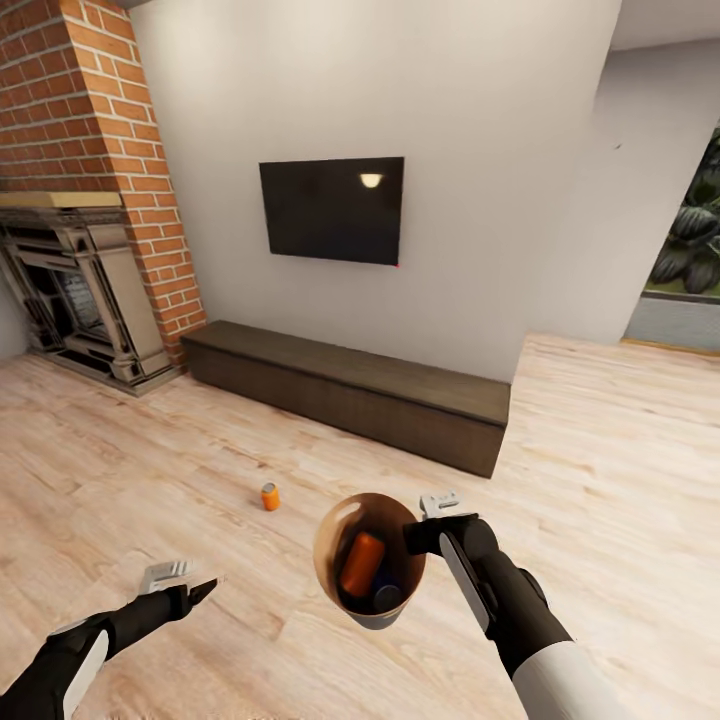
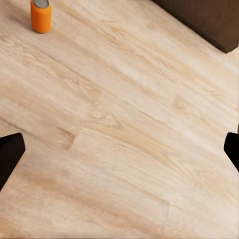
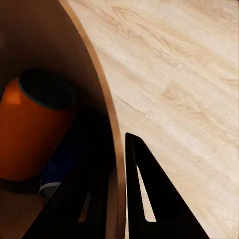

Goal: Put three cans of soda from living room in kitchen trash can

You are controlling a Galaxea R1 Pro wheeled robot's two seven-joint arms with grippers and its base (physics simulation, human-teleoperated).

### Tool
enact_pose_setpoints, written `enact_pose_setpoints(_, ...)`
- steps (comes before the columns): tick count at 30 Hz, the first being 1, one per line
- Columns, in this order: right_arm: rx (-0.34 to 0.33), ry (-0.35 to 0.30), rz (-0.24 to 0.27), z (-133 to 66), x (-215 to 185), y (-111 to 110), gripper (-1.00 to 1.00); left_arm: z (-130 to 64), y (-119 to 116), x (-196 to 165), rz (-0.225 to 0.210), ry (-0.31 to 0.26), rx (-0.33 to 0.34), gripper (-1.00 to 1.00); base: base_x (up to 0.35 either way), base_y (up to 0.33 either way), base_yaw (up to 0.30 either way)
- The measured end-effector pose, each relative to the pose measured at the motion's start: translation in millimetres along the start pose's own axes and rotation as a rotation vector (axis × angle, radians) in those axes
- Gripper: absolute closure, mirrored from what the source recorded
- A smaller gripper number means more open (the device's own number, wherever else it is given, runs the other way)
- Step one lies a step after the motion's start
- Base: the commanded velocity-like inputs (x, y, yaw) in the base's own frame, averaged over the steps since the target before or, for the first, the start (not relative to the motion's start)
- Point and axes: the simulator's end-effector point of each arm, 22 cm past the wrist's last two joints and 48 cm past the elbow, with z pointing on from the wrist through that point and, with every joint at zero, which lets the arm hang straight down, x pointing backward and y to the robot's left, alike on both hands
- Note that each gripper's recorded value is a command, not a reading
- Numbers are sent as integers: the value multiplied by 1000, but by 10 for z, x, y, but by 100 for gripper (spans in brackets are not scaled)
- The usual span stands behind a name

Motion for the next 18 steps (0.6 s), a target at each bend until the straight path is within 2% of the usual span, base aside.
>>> enact_pose_setpoints(18, -2, 0, 2, 0, 0, 3, 100, -1, 0, -4, 0, -1, 0, -100, 3, 0, 277)
